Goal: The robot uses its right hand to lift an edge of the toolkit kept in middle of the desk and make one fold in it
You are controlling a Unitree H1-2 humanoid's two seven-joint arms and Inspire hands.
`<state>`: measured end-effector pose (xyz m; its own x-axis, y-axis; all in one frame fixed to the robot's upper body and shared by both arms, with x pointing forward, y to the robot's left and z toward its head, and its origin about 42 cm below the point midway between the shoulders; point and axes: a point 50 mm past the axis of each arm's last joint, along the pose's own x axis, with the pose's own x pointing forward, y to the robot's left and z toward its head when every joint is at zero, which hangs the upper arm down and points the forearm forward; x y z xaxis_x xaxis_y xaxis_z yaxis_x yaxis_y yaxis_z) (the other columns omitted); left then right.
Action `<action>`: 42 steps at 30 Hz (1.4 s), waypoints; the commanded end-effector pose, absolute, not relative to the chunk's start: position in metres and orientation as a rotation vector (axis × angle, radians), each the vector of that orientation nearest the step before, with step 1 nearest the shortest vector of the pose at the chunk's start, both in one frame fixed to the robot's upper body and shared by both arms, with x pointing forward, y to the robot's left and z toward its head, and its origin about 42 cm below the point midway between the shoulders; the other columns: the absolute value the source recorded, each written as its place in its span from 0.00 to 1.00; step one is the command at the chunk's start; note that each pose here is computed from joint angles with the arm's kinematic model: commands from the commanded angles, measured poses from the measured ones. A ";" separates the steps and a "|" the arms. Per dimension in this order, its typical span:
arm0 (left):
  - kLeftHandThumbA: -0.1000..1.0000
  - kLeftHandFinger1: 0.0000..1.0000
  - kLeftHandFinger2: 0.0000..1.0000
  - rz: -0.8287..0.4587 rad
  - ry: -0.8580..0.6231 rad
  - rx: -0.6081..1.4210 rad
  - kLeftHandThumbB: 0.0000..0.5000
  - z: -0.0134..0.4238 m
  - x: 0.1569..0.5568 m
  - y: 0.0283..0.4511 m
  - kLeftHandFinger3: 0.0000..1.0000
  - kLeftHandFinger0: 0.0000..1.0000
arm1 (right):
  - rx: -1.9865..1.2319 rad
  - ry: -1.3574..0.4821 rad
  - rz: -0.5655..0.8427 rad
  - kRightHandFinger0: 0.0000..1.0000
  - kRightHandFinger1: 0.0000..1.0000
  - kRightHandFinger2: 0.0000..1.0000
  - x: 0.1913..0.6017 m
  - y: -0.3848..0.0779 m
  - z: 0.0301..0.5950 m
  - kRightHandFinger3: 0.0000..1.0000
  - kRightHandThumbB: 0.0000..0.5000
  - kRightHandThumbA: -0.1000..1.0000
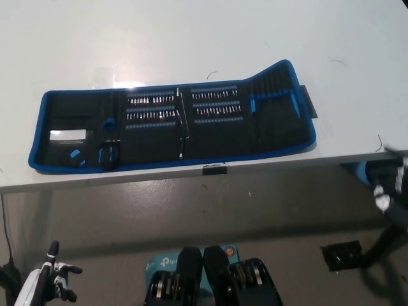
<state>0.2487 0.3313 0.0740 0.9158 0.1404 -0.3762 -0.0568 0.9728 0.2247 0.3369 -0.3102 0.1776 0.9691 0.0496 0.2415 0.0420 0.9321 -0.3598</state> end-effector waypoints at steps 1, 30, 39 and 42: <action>1.00 0.26 0.09 0.100 0.370 0.215 0.98 0.084 0.251 0.335 0.39 0.37 | -0.406 -0.446 0.106 0.33 0.40 0.54 0.354 -0.296 0.246 0.80 0.33 0.55; 1.00 0.25 0.09 0.098 0.377 0.205 0.97 0.076 0.243 0.328 0.40 0.36 | 0.242 -0.164 -0.107 0.95 0.95 0.95 0.460 -0.244 0.237 1.00 0.45 0.94; 1.00 0.26 0.09 0.102 0.375 0.195 1.00 0.076 0.245 0.328 0.39 0.35 | 0.437 -0.086 -0.221 1.00 1.00 1.00 0.471 -0.248 0.211 1.00 0.35 1.00; 1.00 0.26 0.08 0.101 0.377 0.202 1.00 0.077 0.245 0.327 0.40 0.35 | 0.496 -0.067 -0.277 1.00 1.00 1.00 0.471 -0.242 0.210 1.00 0.34 1.00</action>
